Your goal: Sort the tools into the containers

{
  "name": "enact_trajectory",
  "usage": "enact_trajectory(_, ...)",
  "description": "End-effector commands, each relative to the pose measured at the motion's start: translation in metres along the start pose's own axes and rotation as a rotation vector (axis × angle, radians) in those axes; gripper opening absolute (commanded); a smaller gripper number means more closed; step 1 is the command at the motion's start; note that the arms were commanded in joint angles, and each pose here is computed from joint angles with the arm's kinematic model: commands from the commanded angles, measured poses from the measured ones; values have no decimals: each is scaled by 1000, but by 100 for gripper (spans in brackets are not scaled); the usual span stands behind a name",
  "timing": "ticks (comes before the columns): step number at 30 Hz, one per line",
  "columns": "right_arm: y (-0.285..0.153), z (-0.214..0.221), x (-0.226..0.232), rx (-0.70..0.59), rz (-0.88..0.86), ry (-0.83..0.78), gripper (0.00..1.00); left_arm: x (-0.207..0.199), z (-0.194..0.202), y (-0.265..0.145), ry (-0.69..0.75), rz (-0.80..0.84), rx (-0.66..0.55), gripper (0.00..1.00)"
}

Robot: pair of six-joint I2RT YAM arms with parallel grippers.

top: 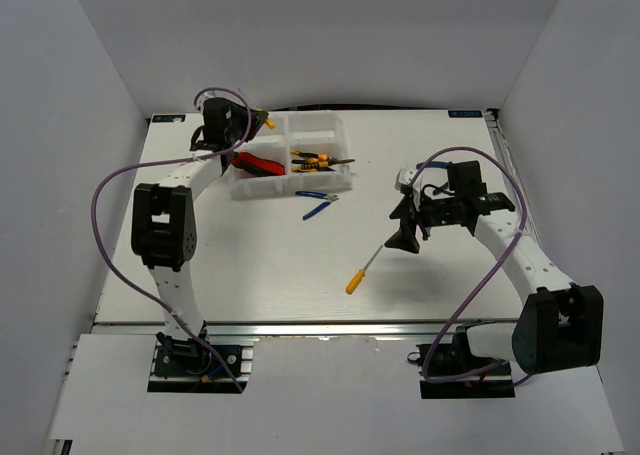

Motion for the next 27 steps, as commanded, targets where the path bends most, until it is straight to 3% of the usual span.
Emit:
enact_trajectory(1, -3, -1, 5, -39, -3, -17, 86, -17, -22, 18, -52, 0, -114, 0)
enact_trajectory(7, -9, 2, 6, -48, 21, -20, 87, 4, -12, 60, -25, -123, -93, 0)
enact_trajectory(13, -9, 7, 5, -49, 23, -3, 87, 17, 2, 68, 37, -214, -51, 4)
enact_trajectory(18, -8, 7, 3, -48, 21, 6, 87, 30, 16, 76, 43, -248, 2, 23)
enact_trajectory(27, -8, 12, 3, -35, 22, 19, 87, 28, 15, 86, 47, -259, 18, 46)
Point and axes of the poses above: each gripper's point midway between its finger pads, its own y axis out along the fingers, its own x axis along the line the jaws close on, z = x × y, the point moved 9 cm from there along -y, back along the fingers, and after that the axes turned 11 degrees about y, right-handed, at the moved point
